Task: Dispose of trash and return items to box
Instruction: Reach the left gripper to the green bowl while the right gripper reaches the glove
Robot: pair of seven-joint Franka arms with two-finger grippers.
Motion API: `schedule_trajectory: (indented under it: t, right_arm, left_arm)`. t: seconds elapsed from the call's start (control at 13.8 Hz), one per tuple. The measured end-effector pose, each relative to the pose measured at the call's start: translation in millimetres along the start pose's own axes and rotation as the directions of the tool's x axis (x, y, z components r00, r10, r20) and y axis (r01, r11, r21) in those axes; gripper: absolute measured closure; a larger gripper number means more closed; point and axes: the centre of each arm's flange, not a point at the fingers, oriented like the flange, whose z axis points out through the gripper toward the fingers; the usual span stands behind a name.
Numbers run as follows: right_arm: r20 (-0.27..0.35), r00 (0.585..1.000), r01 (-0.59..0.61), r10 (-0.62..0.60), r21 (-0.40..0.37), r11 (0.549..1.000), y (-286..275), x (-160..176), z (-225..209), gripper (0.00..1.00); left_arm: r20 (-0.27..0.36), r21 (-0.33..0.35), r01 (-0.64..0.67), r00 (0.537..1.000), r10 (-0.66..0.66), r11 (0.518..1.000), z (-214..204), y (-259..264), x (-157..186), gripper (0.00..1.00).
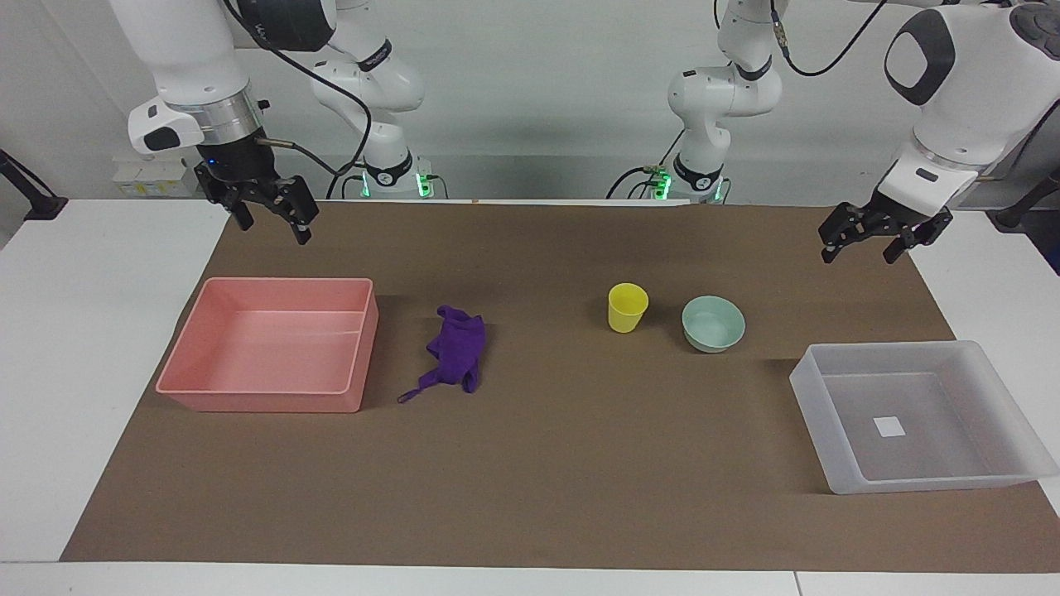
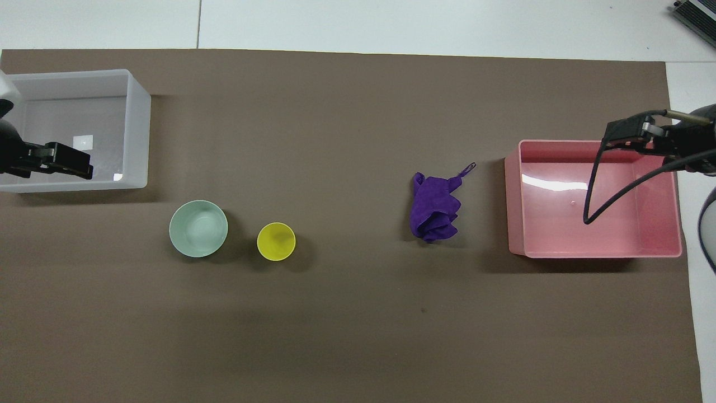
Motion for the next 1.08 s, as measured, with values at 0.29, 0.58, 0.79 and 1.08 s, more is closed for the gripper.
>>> schedule_trajectory:
  t: [0.29,0.58,0.79,1.08]
  right_arm:
    - [-0.016,1.0,0.005,-0.005,0.011,1.0,-7.9,16.5,28.5,0.0]
    - [-0.014,0.999,0.048,-0.048,0.024,0.999,-38.8,25.5,73.9,0.0]
    - [-0.014,0.996,0.091,-0.09,0.036,0.995,-68.9,25.9,118.5,0.0]
    - [-0.025,0.991,0.135,-0.134,0.054,0.989,-102.8,15.1,177.6,0.0]
  left_arm:
    - [0.078,-0.006,-0.045,0.996,0.045,0.999,39.3,25.5,-4.9,0.0]
    - [0.082,-0.007,-0.073,0.994,0.073,0.997,108.0,44.5,-9.2,0.0]
    - [0.032,-0.005,-0.077,0.997,0.077,0.997,179.1,46.5,-20.1,0.0]
    - [0.044,-0.009,-0.093,0.995,0.094,0.996,232.7,55.2,-32.7,0.0]
